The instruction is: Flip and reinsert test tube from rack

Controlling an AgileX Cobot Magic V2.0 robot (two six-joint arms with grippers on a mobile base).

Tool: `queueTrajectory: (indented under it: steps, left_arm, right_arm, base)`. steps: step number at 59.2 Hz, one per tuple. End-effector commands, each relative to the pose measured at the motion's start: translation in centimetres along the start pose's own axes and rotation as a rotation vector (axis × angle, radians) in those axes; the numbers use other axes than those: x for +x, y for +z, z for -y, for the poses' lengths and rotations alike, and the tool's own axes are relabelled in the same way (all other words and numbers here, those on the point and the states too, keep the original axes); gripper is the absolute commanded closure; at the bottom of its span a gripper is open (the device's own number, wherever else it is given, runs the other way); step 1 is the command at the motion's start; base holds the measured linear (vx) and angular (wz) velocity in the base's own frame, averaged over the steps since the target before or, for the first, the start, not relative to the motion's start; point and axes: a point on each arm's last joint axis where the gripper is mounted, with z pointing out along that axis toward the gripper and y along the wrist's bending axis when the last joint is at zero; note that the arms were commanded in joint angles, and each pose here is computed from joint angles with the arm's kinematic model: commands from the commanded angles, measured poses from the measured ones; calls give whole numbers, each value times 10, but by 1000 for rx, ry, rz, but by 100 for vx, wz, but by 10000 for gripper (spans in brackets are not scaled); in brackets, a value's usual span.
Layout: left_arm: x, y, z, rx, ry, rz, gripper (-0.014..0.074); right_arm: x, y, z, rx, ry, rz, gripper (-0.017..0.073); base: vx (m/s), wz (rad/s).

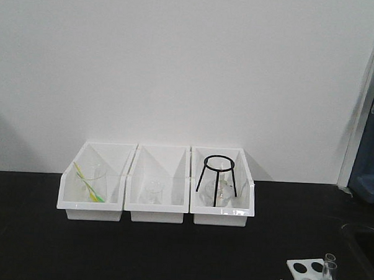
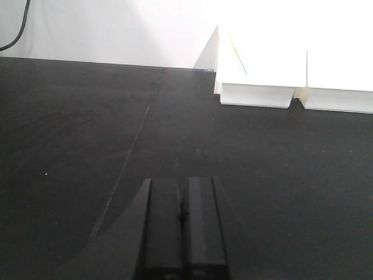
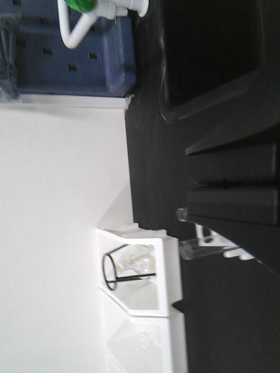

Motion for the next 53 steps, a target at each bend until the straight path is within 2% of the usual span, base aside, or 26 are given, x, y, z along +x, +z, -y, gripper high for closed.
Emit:
queueTrajectory:
  steps: [1,7,15,23,53]
  left_arm:
    - [-7,-1,2,22,-4,86,600]
    - [-7,-1,2,22,-4,86,600]
    - [-7,-1,2,22,-4,86,600]
    - [-7,-1,2,22,-4,86,600]
    - [-7,-1,2,22,-4,86,600]
  right_arm:
    - [10,-5,0,-7,-58,128,571]
    - [43,-8,2,-5,-78,117,571]
    - [72,-8,4,-6,-69,112,571]
    - [73,-8,4,-1,-100,89,571]
    - [73,-8,4,-1,-98,93,571]
  base:
    - [0,0]
    - [0,0]
    - [0,0]
    - [0,0]
    - [0,0]
